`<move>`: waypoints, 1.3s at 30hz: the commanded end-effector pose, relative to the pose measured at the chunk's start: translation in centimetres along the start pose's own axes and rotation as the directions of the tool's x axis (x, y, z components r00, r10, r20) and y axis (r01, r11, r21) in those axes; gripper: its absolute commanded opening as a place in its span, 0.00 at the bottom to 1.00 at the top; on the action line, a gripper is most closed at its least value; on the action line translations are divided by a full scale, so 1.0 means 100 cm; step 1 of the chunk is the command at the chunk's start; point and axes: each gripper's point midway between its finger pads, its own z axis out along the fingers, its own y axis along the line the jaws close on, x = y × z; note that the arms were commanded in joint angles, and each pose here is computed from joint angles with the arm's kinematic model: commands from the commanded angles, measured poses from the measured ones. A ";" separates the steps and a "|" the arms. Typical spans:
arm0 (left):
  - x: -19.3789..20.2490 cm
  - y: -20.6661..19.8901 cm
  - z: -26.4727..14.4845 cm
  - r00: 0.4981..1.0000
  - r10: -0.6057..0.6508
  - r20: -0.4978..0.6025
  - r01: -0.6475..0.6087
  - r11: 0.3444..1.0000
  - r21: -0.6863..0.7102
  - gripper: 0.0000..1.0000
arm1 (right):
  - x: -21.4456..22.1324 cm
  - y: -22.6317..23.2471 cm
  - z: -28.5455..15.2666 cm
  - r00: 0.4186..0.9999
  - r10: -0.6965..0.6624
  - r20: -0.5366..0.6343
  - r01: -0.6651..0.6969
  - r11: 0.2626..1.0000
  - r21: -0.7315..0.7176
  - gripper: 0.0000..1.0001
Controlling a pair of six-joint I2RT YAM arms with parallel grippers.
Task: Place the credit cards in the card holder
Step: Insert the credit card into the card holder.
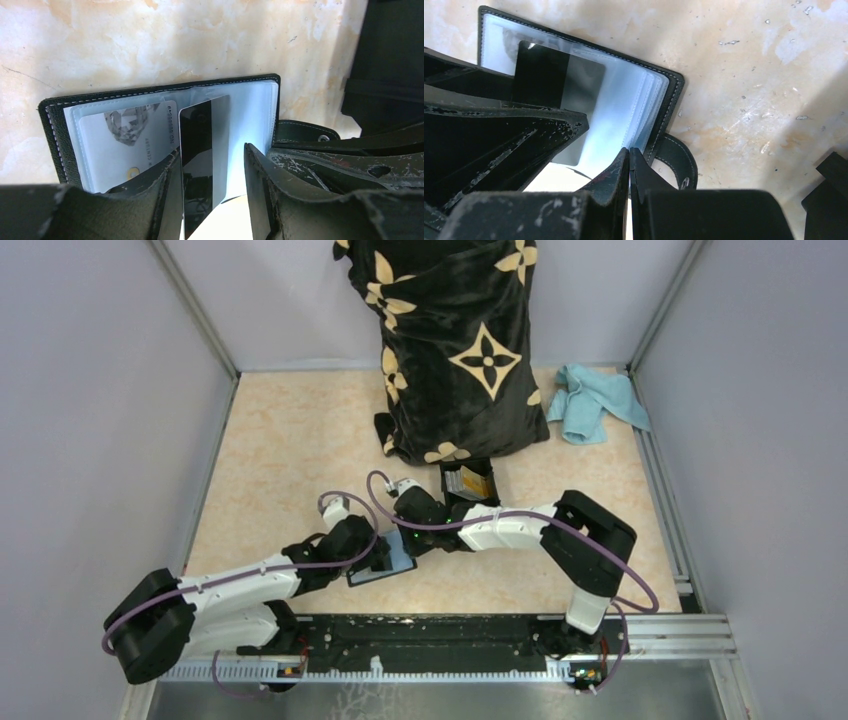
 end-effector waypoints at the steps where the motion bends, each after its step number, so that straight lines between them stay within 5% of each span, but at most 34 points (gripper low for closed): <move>1: 0.016 0.024 0.002 1.000 -0.006 -0.026 0.006 1.000 -0.017 0.52 | -0.030 0.035 -0.018 0.996 0.025 0.090 -0.013 0.991 -0.133 0.03; 25: 0.029 0.034 0.009 0.999 -0.018 -0.050 0.018 1.000 -0.009 0.49 | -0.052 0.040 -0.045 0.988 0.000 0.153 0.012 0.997 -0.077 0.03; 39: 0.027 0.033 0.008 0.999 -0.022 -0.042 0.022 1.000 0.002 0.49 | -0.019 0.031 -0.008 0.998 0.001 0.058 0.002 0.999 -0.040 0.03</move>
